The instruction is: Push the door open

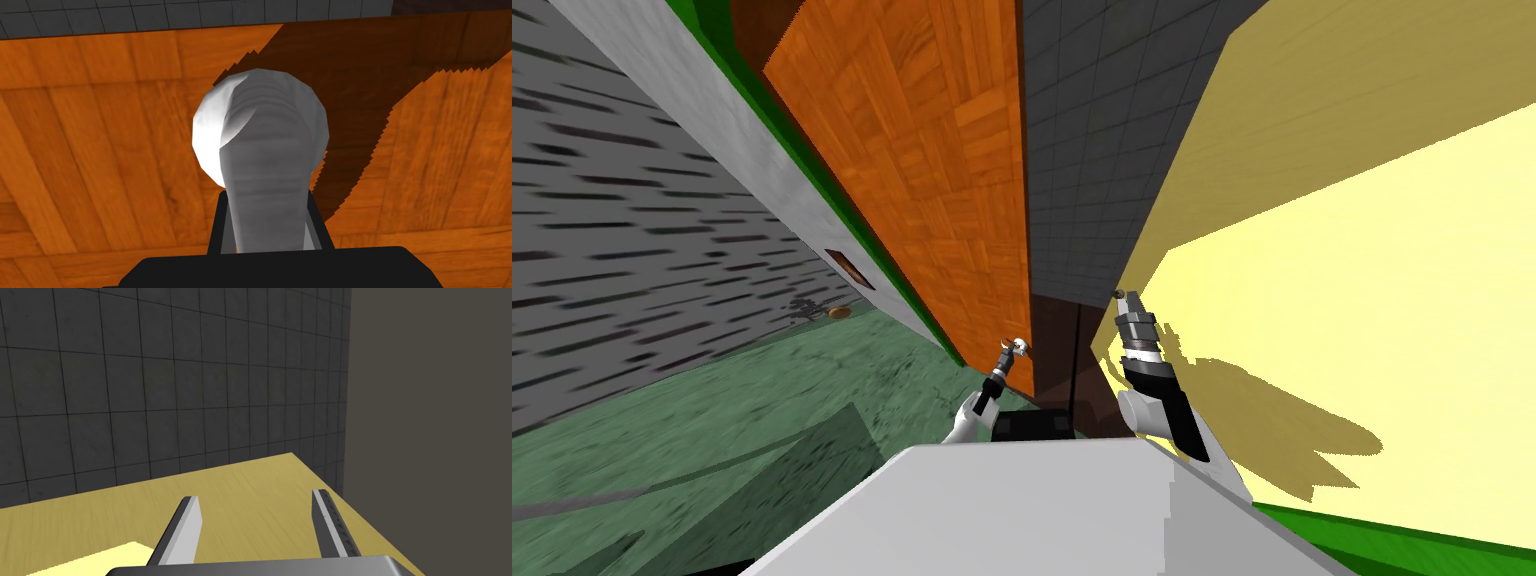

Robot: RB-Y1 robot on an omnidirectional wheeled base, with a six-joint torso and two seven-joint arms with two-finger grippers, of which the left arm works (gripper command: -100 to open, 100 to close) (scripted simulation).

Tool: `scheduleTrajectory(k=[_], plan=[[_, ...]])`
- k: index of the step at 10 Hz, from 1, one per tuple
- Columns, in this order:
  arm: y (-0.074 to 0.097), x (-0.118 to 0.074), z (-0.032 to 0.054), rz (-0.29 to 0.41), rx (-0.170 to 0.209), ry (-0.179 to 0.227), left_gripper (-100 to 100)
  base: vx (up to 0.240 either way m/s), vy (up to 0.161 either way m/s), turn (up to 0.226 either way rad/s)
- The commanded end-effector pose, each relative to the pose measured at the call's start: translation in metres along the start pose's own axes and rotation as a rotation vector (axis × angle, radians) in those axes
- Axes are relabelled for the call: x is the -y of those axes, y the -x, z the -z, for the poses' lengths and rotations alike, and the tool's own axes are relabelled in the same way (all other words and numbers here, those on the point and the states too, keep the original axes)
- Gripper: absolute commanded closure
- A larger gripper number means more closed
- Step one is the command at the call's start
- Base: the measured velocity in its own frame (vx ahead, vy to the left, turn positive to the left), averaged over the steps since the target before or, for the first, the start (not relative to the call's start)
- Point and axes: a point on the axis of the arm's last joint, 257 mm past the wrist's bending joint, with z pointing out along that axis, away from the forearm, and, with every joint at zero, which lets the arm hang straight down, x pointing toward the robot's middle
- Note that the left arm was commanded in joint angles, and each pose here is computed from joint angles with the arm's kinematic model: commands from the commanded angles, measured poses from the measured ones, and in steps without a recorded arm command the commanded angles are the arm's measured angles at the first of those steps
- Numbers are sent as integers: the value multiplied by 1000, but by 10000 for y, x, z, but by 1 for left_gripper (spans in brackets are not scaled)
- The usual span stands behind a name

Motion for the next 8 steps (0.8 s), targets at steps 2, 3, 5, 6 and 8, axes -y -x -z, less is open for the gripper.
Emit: scheduleTrajectory(k=[2,3,5,6,8], plan=[[233,16,17,-14,40,1,100,105,-95,53],[319,13,29,-18,58,2,100,149,-122,52],[451,11,48,-23,87,3,100,162,-118,53],[495,11,55,-24,97,4,100,143,-117,49],[583,11,69,-26,117,4,100,137,-125,38]])
